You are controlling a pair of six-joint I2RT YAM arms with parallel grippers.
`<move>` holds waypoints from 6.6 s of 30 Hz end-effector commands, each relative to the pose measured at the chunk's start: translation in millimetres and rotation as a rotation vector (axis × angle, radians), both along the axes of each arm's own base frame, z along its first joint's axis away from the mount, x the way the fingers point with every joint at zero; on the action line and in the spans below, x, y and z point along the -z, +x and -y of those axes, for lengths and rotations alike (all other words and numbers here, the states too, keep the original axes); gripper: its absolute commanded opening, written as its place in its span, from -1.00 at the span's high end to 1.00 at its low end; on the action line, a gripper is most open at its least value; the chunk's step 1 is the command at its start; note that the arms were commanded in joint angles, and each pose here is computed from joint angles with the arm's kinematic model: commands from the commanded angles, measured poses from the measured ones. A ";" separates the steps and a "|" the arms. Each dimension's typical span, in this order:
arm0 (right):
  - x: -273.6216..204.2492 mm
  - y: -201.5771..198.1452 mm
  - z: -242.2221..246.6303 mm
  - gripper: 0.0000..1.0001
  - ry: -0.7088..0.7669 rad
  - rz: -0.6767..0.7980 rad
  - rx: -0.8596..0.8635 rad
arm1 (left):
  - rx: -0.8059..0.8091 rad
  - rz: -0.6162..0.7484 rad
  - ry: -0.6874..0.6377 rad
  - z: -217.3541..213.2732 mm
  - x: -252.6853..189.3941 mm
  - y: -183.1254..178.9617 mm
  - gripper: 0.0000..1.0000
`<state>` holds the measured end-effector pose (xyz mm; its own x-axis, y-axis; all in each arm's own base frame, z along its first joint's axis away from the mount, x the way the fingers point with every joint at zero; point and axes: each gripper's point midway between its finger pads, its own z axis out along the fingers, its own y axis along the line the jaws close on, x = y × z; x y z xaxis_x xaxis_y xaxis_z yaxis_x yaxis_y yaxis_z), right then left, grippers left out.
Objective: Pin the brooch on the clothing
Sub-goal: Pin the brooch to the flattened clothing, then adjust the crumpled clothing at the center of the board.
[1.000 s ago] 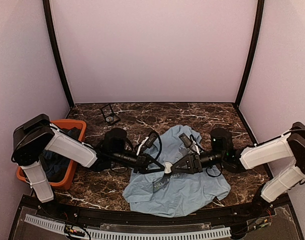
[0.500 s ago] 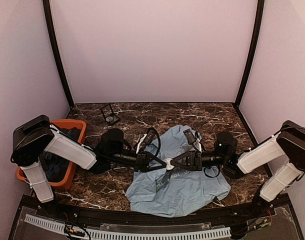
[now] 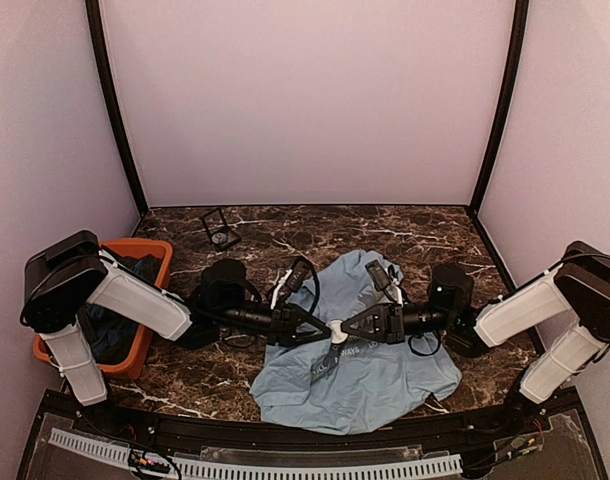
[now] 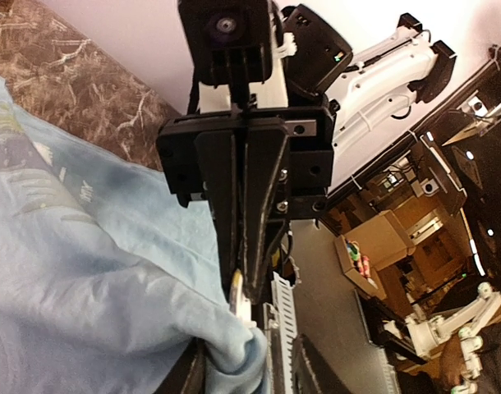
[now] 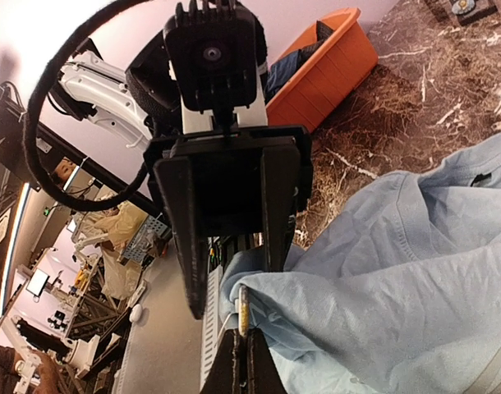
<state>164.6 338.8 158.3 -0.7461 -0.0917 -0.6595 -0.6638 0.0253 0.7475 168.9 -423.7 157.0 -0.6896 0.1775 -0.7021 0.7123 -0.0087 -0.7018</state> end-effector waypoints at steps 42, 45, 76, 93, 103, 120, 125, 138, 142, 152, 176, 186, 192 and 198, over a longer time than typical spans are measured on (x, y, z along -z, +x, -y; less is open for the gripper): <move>13.2 6.9 -9.8 1.00 -0.159 -0.090 -0.052 | 0.150 0.048 0.111 8.8 8.6 -15.5 0.74; 12.8 6.6 -9.8 1.00 -0.158 -0.092 -0.052 | 0.146 0.047 0.113 9.0 10.2 -14.9 0.74; 19.4 4.4 -12.1 1.00 -0.174 -0.113 -0.061 | 0.046 0.075 0.192 7.3 24.2 1.1 0.77; 30.7 1.2 -11.6 1.00 -0.216 -0.111 -0.084 | 0.060 0.088 0.208 2.4 29.7 -2.6 0.50; 32.1 -1.2 -8.2 1.00 -0.232 -0.098 -0.089 | -0.004 0.104 0.189 -13.7 22.5 1.5 0.18; -2.7 -1.2 16.6 -0.02 -0.397 0.145 -0.038 | -0.533 0.211 0.704 -130.3 62.8 61.6 -0.84; -23.8 96.5 52.0 -0.24 -0.528 0.176 0.349 | -0.564 0.169 0.823 -135.9 80.5 74.8 -0.98; 67.4 242.7 99.6 -0.44 -1.058 0.055 0.639 | -0.507 -0.032 0.811 -116.8 111.2 83.2 -0.90; 89.9 264.2 110.9 -0.44 -1.061 -0.010 0.630 | -0.473 -0.056 0.690 -102.7 104.7 76.7 -0.53; 100.8 277.2 112.5 1.00 -0.971 -0.095 0.566 | -0.467 0.017 0.660 -98.7 78.9 82.7 0.98; 71.6 269.7 243.0 0.36 -1.173 -0.159 1.067 | -0.827 0.313 1.103 -160.8 59.9 280.2 0.48; -11.4 233.0 234.9 -0.34 -0.996 0.034 1.084 | -1.059 0.265 0.909 -216.7 -21.2 290.4 -0.98; -29.4 212.6 232.2 -0.97 -0.899 0.113 1.085 | -1.125 0.072 0.834 -242.4 18.1 286.8 -0.98; -37.3 203.3 220.8 -0.97 -0.805 0.108 1.039 | -1.193 -0.080 0.758 -263.9 53.4 296.6 -0.98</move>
<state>368.6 103.9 182.4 -0.6871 0.0814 -0.7220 -0.0522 0.9856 0.1608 458.1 -162.5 120.2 -0.7190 -0.0879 -0.6894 0.0485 0.9832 -0.1759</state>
